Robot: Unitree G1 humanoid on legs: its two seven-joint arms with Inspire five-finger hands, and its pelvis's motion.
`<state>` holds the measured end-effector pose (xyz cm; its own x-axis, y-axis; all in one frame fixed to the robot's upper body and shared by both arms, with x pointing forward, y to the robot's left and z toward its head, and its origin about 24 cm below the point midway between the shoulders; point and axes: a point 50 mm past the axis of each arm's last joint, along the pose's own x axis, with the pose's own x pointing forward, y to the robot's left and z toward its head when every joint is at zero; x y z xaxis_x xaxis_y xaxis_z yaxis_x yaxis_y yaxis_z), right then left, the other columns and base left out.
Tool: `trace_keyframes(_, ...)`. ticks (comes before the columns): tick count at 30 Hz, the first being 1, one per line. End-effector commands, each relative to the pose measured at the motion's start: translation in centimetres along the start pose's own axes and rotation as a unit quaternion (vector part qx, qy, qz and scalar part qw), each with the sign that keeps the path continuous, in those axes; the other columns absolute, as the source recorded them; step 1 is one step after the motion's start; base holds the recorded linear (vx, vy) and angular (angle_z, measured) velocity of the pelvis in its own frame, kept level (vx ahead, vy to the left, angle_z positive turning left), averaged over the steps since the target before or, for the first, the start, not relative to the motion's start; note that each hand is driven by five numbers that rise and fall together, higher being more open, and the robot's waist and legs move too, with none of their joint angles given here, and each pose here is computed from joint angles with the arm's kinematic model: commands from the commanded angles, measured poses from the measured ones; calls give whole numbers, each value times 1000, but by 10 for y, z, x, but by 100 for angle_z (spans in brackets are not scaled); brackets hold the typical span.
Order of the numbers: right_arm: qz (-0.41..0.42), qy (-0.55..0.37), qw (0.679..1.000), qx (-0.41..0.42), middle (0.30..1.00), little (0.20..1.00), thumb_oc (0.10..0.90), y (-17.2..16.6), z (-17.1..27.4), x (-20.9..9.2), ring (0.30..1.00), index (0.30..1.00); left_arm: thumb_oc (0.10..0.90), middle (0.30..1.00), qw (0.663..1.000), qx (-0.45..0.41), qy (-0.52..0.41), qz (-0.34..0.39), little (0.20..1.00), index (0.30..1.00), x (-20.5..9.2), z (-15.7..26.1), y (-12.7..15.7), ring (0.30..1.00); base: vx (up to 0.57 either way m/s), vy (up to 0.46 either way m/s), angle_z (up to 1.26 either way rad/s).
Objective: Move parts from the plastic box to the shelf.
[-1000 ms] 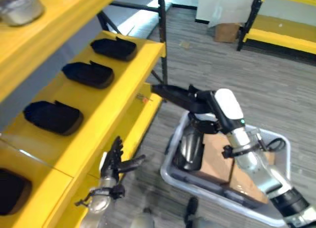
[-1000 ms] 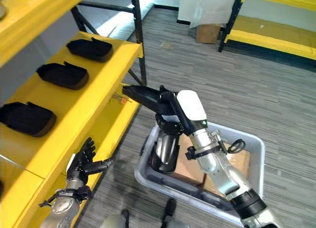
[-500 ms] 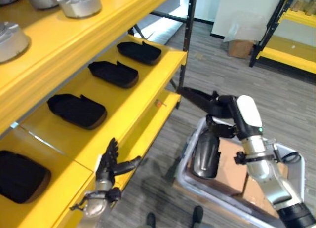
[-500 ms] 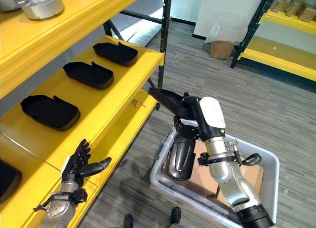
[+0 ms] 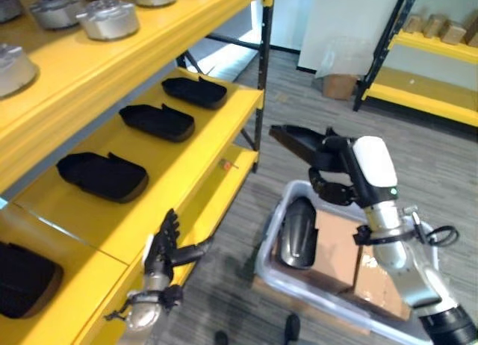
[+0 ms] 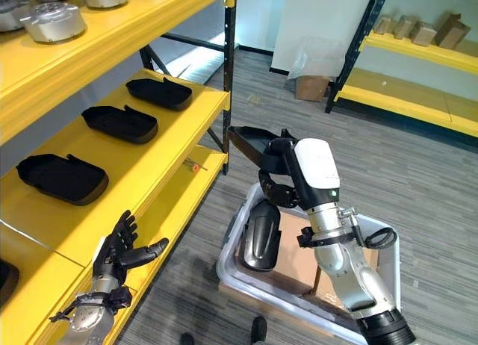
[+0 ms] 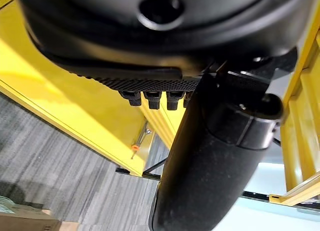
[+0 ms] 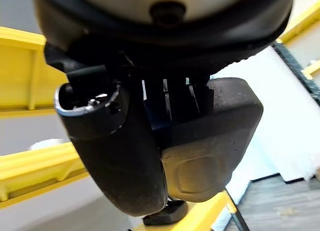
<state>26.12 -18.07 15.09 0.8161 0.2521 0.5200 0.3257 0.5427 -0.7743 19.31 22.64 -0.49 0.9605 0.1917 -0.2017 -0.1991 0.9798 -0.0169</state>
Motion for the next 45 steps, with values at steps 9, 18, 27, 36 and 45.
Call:
trace_keyframes(9, -145, -201, 967, -57, 300, 300, 400, -49, 68, 74, 300, 300, 900, 1000, 988, 40, -136, -68, 1000, 1000, 18, 55, -16, 1000, -49, 84, 45)
trace_keyframes(18, -164, -221, 961, -40, 300, 300, 400, -60, 72, 73, 300, 300, 900, 1000, 987, 20, -131, -86, 1000, 1000, 23, 52, -32, 1000, 13, -158, 100)
trace_keyframes(27, -146, -217, 964, -50, 300, 300, 400, -58, 66, 74, 300, 300, 900, 1000, 987, 24, -119, -104, 1000, 1000, 22, 48, -37, 1000, -24, -158, 35)
trace_keyframes(36, -137, -218, 965, -50, 300, 300, 400, -57, 65, 75, 300, 300, 900, 1000, 991, 29, -91, -93, 1000, 1000, 17, 36, -30, 1000, -54, -51, 43)
trace_keyframes(45, -161, -182, 966, -87, 300, 300, 400, -67, 47, 73, 300, 300, 900, 1000, 992, 19, -89, -91, 1000, 1000, 20, 36, -33, 1000, -2, 132, 67)
